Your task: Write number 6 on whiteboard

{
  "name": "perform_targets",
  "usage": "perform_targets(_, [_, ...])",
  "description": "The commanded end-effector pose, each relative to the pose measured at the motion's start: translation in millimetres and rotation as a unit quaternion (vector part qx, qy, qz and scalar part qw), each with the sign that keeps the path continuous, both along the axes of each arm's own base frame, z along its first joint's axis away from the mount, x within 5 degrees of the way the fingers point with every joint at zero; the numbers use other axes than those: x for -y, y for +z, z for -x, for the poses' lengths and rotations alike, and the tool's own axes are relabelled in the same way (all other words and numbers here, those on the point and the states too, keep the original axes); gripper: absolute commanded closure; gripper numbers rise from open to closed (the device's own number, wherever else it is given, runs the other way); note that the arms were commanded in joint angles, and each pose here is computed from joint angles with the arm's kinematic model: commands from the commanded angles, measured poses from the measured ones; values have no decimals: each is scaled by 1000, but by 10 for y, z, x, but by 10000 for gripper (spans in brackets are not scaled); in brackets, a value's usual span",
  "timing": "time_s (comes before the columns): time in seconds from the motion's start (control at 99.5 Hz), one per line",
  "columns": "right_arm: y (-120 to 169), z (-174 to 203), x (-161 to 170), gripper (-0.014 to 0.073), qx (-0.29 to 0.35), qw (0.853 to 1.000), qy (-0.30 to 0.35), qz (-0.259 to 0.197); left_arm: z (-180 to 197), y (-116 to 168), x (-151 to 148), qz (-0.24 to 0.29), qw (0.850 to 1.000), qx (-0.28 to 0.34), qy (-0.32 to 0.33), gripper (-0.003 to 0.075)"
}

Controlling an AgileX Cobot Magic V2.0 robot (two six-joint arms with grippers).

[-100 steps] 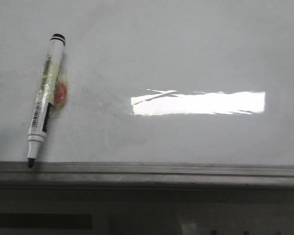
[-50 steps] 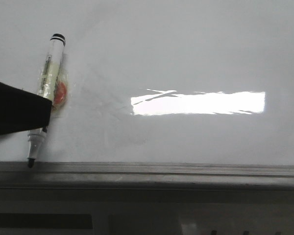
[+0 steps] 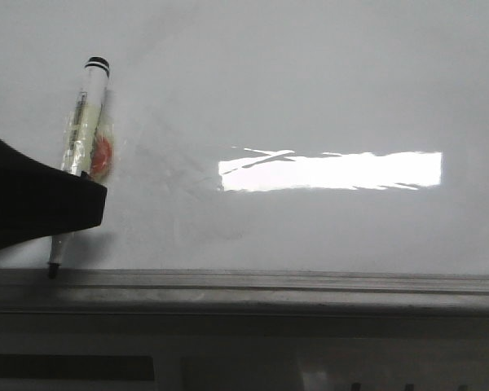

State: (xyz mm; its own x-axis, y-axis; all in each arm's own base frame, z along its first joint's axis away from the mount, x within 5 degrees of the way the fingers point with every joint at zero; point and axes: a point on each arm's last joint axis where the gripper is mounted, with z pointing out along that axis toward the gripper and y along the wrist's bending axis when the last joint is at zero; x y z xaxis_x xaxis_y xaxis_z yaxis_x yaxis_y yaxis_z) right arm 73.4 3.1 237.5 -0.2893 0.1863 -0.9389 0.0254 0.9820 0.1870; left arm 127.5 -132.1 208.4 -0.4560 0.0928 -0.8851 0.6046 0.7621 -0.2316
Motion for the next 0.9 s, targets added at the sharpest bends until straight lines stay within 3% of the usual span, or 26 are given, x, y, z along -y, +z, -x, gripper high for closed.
perform_targets(0.0, [180, -39, 11, 659, 54, 999, -5, 3, -74, 51, 23, 22, 1000, 0, 20, 540])
perform_targets(0.141, [179, -38, -6, 659, 53, 999, 6, 2, -85, 39, 20, 21, 999, -4, 25, 739])
perform_targets(0.372, [201, -65, -167, 659, 16, 994, 108, 13, -72, 80, 37, 22, 1000, 9, 14, 741])
perform_targets(0.633, [416, -169, -429, 653, -7, 969, 240, 61, 89, 378, 191, 8, 988, 118, -97, 741])
perform_targets(0.723, [541, -197, -543, 574, 0, 957, 283, 68, 149, 443, 263, -20, 974, 170, -150, 741])
perform_targets(0.894, [715, -210, -865, 267, 4, 921, 384, 69, 227, 537, 353, -37, 949, 235, -209, 741])
